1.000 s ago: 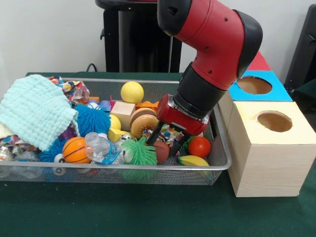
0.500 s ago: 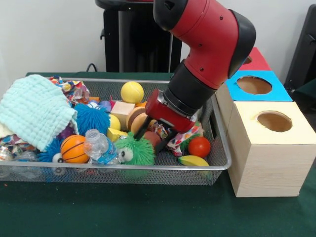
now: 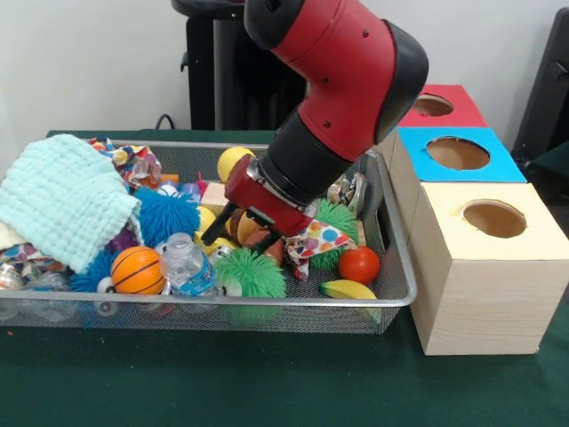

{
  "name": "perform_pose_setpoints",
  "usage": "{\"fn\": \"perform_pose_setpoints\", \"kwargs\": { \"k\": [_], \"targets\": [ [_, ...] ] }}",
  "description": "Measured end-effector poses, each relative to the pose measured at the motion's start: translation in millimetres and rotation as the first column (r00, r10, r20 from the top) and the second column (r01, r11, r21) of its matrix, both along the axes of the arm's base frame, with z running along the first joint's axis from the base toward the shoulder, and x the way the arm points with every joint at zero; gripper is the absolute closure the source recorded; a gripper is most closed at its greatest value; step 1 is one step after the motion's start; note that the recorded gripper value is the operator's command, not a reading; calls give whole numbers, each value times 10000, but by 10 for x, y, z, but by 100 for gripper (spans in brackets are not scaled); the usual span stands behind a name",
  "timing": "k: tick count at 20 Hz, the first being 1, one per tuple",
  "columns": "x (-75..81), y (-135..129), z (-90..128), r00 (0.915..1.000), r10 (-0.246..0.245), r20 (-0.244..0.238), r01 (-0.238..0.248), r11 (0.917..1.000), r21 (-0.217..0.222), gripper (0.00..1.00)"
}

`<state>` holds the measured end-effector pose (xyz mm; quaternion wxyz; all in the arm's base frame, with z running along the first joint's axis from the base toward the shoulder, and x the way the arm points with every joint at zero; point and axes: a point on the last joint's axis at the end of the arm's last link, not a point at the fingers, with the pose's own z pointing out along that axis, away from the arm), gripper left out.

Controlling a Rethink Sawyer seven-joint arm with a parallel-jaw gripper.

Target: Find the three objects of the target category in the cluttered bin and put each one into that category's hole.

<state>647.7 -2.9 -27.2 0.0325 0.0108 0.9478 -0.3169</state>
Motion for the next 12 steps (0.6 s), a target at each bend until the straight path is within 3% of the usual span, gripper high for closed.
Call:
{"fn": "perform_pose_setpoints", "kwargs": {
  "k": [2,3,6,9,10,12],
  "targets": [
    [7,-39,-20,9999,-146,20,146,9998,138,0],
    [37,-65,-69,9990,-440,87,434,9974,581,0],
    [89,-99,-143,9957,-910,172,880,9877,1295,0],
    [163,-173,-200,9883,-1504,249,1416,9664,2144,0],
    [222,-270,-156,9795,-1983,347,1819,9456,2696,0],
    [241,-356,-106,9708,-2369,390,2134,9259,3118,0]
  ]
}}
